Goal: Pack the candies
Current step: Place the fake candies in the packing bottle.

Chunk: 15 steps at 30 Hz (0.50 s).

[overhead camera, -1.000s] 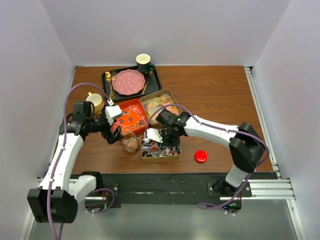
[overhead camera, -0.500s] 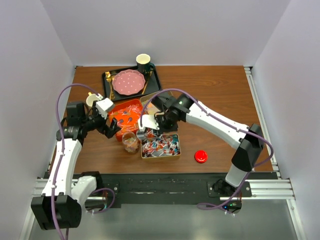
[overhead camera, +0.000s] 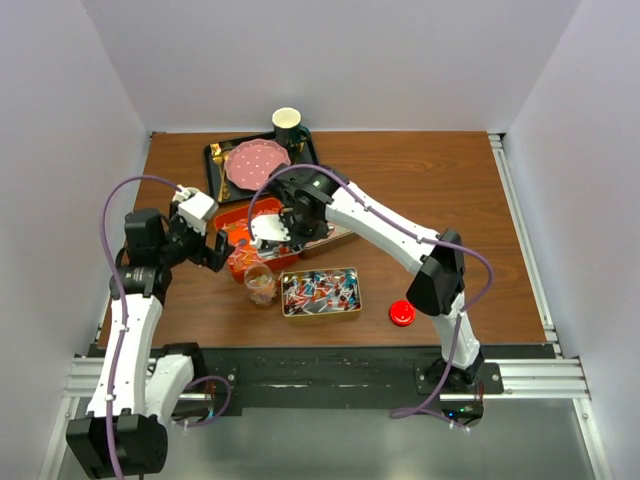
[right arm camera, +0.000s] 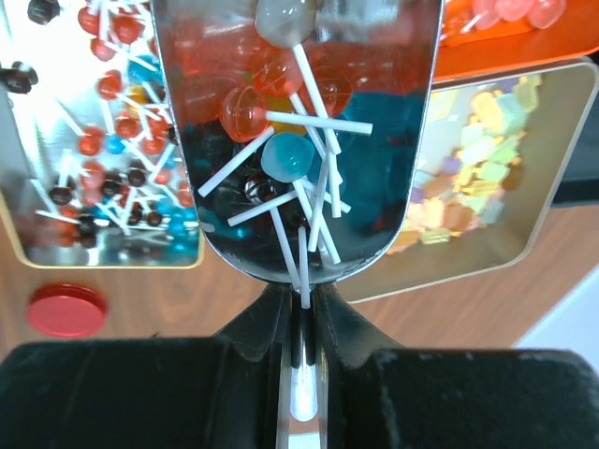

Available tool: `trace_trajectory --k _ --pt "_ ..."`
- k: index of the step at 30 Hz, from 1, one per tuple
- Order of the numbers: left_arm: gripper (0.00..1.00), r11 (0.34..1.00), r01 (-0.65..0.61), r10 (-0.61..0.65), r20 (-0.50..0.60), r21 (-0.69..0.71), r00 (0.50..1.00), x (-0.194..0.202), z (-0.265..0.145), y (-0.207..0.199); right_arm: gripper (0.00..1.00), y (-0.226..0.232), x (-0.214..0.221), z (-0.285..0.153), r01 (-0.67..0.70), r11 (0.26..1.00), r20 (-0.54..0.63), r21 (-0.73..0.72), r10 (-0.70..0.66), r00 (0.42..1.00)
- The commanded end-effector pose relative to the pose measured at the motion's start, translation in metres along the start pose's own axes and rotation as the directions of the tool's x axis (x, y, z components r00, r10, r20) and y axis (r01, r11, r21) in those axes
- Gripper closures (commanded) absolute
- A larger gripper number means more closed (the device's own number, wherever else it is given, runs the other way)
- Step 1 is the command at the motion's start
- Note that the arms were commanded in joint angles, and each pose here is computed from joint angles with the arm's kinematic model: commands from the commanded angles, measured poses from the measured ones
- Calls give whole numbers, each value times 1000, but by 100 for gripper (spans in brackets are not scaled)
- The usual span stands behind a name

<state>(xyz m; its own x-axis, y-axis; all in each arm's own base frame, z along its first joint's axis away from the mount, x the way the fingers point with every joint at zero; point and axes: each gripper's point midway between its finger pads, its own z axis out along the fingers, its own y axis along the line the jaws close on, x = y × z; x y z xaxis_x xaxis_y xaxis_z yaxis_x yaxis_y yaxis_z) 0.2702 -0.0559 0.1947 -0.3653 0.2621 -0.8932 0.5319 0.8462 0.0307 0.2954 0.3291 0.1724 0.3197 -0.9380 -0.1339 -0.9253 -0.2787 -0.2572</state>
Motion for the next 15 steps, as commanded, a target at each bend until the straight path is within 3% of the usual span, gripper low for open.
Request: trace_trajectory --k 1,15 --pt "0 997 15 -13 30 -72 999 -4 -2 12 100 31 27 -35 110 990 -169 -91 -125 978" --pt "0 994 35 -30 45 -100 999 1 -2 16 100 23 23 -41 300 953 -332 -46 -298 895"
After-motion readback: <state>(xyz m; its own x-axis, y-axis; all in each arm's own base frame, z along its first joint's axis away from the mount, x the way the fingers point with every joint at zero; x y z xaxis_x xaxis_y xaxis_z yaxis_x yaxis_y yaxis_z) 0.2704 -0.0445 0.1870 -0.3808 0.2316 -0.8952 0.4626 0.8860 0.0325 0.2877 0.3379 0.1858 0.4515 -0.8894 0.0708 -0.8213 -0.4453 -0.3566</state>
